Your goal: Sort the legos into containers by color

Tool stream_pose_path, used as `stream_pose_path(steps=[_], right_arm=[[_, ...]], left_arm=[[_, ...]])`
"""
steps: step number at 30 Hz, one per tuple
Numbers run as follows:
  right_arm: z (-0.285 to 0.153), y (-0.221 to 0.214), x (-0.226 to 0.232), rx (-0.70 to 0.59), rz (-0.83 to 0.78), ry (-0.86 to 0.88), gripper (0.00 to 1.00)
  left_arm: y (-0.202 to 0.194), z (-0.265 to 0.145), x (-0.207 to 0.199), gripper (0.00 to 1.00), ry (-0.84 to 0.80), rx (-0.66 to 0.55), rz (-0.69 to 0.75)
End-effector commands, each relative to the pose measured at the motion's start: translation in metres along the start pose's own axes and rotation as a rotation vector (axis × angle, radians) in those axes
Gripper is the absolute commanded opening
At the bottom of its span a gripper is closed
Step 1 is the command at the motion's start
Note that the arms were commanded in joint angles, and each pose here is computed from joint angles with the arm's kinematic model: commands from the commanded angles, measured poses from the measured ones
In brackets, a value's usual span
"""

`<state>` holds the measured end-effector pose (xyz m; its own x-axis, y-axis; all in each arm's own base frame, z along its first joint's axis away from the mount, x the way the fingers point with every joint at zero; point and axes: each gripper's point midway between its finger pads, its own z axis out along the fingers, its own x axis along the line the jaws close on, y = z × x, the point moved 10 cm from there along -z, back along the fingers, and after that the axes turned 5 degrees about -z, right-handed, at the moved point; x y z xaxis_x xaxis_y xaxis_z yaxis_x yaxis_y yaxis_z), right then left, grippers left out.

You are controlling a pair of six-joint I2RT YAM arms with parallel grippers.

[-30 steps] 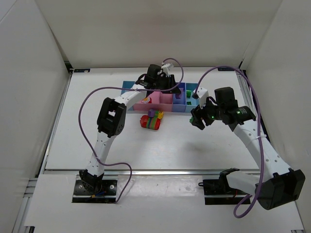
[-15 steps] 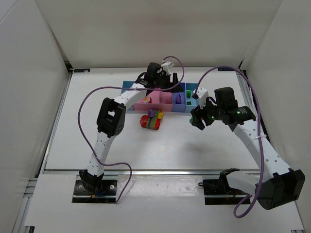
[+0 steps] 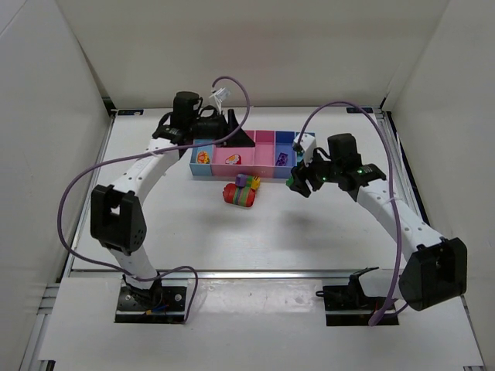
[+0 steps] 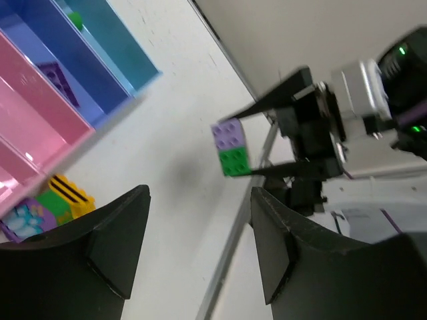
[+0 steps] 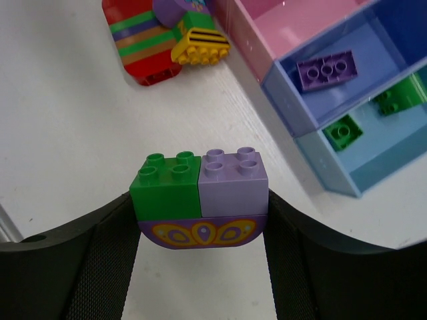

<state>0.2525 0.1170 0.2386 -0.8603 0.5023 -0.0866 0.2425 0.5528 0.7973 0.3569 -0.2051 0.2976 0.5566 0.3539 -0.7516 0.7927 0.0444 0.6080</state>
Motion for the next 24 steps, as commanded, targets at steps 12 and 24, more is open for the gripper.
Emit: stream_pose_path(steps=[12,24], right_arm=[[0.031,0.075,0.007,-0.331,-0.236,0.064,0.00],[0.041,0.086,0.020,-0.335,-0.307,0.094,0.00]], left_arm=[[-0.043,-0.019,-0.019,0.78,-0.019,0.102,-0.080],[-0.033,-0.004,-0.022,0.76,-0.020,0.085,-0.078]])
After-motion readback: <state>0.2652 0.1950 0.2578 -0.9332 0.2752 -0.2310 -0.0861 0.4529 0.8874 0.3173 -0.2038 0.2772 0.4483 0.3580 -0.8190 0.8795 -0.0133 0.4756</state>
